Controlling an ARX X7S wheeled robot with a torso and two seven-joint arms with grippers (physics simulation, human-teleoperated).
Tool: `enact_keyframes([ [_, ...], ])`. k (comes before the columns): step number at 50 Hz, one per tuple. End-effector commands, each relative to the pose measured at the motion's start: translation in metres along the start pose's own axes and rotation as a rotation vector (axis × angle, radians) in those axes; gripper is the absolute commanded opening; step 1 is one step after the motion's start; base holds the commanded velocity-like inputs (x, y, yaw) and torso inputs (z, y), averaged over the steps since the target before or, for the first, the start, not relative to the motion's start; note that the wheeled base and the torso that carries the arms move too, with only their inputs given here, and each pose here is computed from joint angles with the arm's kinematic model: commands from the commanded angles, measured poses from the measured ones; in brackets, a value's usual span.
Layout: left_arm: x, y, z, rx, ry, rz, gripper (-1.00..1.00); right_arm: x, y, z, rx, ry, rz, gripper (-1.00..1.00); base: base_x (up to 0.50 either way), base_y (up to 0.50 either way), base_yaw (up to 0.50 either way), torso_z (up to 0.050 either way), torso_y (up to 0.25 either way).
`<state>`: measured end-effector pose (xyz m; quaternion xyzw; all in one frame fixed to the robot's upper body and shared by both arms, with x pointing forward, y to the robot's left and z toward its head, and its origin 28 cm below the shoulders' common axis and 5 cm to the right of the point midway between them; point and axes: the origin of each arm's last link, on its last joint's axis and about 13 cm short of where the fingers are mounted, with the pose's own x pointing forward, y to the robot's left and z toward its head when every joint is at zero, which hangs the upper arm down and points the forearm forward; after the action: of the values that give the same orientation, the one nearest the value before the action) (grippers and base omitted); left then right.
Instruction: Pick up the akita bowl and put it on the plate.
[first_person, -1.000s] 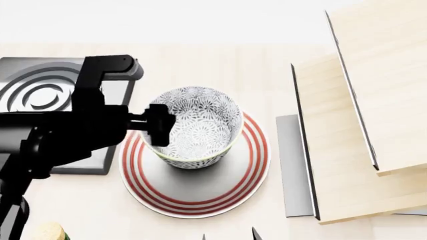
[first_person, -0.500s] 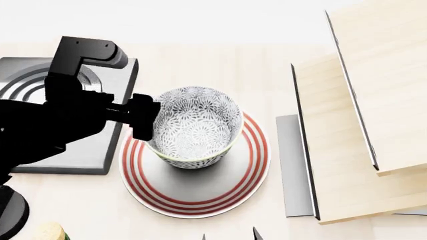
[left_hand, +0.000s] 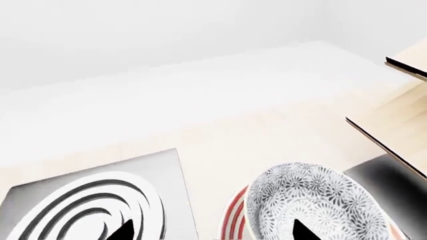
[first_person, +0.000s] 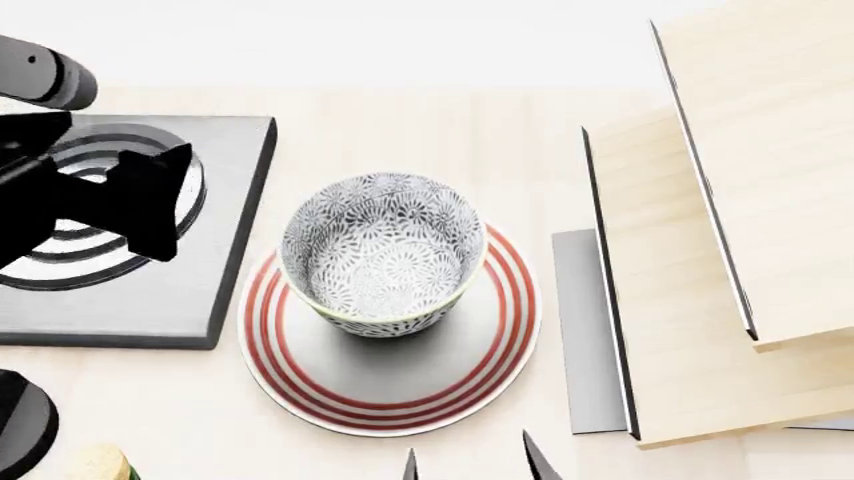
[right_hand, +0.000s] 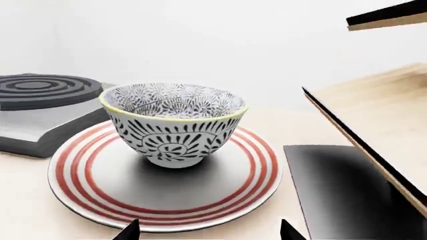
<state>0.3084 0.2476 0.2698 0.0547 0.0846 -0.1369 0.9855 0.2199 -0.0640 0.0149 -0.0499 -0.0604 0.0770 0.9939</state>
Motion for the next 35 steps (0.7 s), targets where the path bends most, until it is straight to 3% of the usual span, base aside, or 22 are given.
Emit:
enact_keyframes([
  [1,-0.044,0.009,-0.004,0.059,-0.1,0.121,1.0,0.002,-0.018,0.07,-0.08,-0.171,-0.045,1.0,0.0,0.0,0.0,0.0,0.0],
  [11,-0.068,0.007,-0.023,0.074,-0.189,0.2,1.0,-0.01,-0.031,0.148,-0.12,-0.387,-0.115,1.0,0.0,0.0,0.0,0.0,0.0],
  [20,-0.102,0.002,-0.012,0.15,-0.368,0.334,1.0,-0.03,-0.042,0.212,-0.165,-0.623,-0.192,1.0,0.0,0.0,0.0,0.0,0.0],
  [23,-0.111,0.0,-0.011,0.185,-0.402,0.386,1.0,-0.037,-0.043,0.223,-0.167,-0.654,-0.204,1.0,0.0,0.0,0.0,0.0,0.0],
  [29,-0.125,-0.007,-0.013,0.217,-0.451,0.395,1.0,-0.047,-0.045,0.23,-0.165,-0.684,-0.21,1.0,0.0,0.0,0.0,0.0,0.0],
  [35,-0.113,-0.025,-0.049,0.261,-0.429,0.332,1.0,-0.054,-0.044,0.211,-0.133,-0.639,-0.222,1.0,0.0,0.0,0.0,0.0,-0.002],
])
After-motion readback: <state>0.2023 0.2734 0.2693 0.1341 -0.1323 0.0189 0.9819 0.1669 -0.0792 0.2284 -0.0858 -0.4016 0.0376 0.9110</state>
